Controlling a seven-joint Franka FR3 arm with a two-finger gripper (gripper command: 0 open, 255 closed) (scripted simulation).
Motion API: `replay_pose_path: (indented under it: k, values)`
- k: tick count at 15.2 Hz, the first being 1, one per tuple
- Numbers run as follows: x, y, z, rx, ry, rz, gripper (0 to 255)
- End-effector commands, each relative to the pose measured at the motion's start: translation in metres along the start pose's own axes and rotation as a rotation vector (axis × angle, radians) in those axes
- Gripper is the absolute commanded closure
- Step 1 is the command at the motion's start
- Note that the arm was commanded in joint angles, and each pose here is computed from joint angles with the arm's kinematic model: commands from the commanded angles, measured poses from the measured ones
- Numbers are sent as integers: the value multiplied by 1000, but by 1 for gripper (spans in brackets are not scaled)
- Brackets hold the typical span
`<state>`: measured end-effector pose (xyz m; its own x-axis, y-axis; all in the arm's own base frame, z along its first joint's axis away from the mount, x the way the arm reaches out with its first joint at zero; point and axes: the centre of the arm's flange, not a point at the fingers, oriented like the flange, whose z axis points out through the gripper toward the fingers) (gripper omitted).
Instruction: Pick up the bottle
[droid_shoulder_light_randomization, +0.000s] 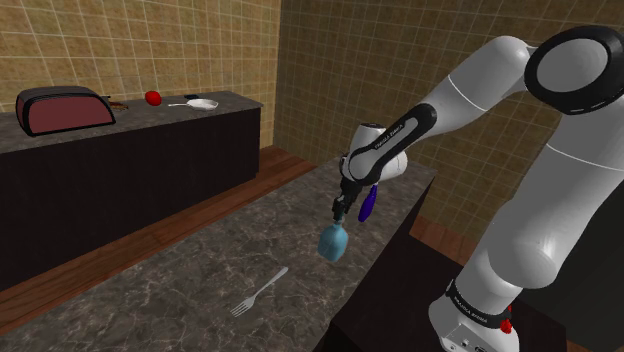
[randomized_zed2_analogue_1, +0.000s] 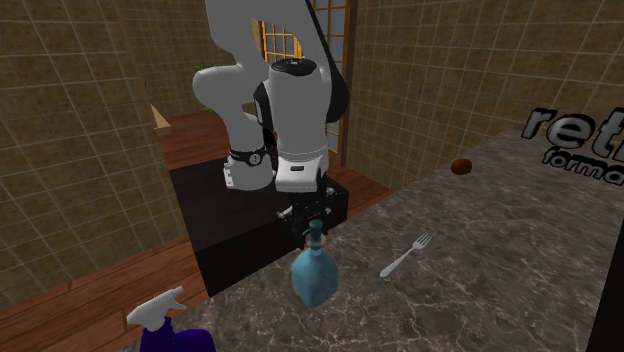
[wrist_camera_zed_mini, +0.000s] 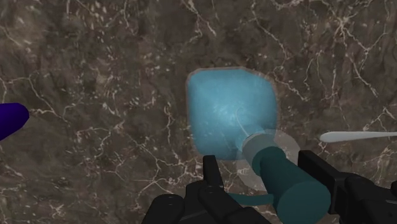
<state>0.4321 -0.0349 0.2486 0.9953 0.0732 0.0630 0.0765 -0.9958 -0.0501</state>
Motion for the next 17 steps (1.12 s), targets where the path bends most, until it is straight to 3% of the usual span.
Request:
replay_pose_path:
  k: [1, 17]
  values:
    - [0, 0, -5, 0, 0, 0, 255]
    - [5, -4, -80, 0, 0, 0, 255]
